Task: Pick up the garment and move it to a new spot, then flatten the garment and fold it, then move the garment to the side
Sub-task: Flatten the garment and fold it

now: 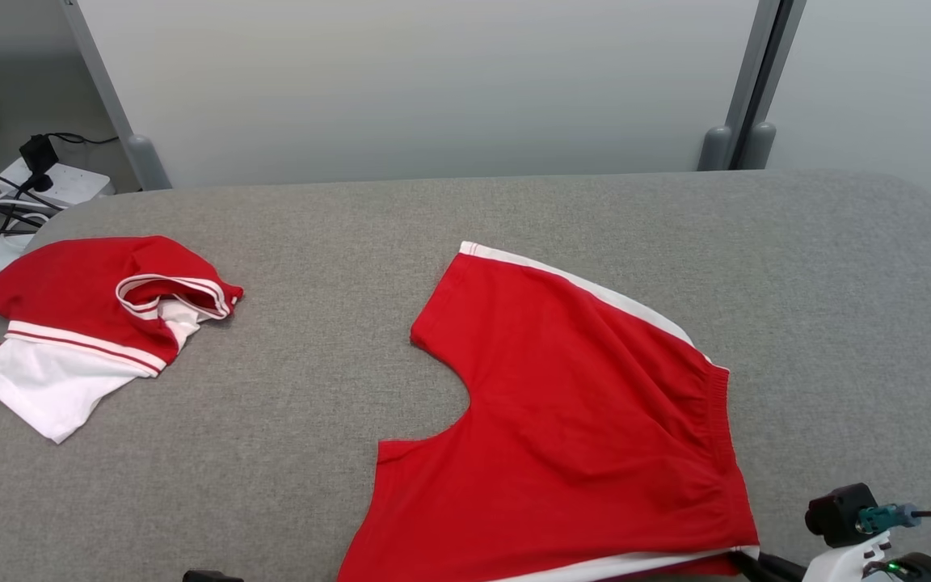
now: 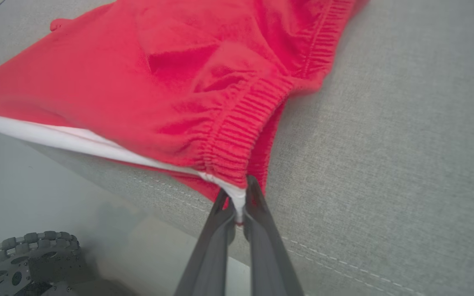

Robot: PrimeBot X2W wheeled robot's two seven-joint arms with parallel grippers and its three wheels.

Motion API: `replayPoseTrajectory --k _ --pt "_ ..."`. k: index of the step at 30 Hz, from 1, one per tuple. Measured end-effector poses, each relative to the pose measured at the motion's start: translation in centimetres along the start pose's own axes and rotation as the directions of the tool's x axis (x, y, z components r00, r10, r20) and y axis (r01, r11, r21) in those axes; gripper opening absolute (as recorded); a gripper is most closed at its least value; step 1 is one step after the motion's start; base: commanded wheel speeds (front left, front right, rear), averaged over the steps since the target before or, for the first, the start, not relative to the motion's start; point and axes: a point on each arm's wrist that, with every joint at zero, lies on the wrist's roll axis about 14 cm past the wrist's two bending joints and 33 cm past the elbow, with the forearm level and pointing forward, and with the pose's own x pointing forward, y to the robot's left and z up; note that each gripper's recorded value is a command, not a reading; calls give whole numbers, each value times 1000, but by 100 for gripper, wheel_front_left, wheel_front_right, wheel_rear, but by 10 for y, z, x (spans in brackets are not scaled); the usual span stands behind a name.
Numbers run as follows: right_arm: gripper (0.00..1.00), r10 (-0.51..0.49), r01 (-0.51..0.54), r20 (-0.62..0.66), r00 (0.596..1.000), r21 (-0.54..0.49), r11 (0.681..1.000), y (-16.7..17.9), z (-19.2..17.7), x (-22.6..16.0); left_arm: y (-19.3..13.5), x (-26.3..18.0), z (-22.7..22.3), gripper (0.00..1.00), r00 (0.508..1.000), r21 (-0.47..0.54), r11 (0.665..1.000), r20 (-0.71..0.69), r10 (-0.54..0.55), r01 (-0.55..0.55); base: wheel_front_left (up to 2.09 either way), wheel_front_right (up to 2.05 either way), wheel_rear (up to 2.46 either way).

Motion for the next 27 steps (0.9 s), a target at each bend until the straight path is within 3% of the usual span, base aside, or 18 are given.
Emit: replayPoseTrajectory --k 5,10,18,27 --pt "0 21 -18 -54 998 56 998 6 -11 -2 3 -6 -5 0 999 -1 1000 -45 -6 6 0 0 0" --pt "0 20 -19 -11 1000 108 994 2 -1 0 1 6 44 0 998 72 996 24 -57 55 0 0 0" --pt "0 4 -44 160 987 247 968 -16 68 19 -2 41 157 0 989 216 970 70 -127 109 0 0 0" --pt "0 -37 -80 277 960 399 913 -52 131 39 9 112 221 0 990 316 940 15 -139 127 0 0 0"
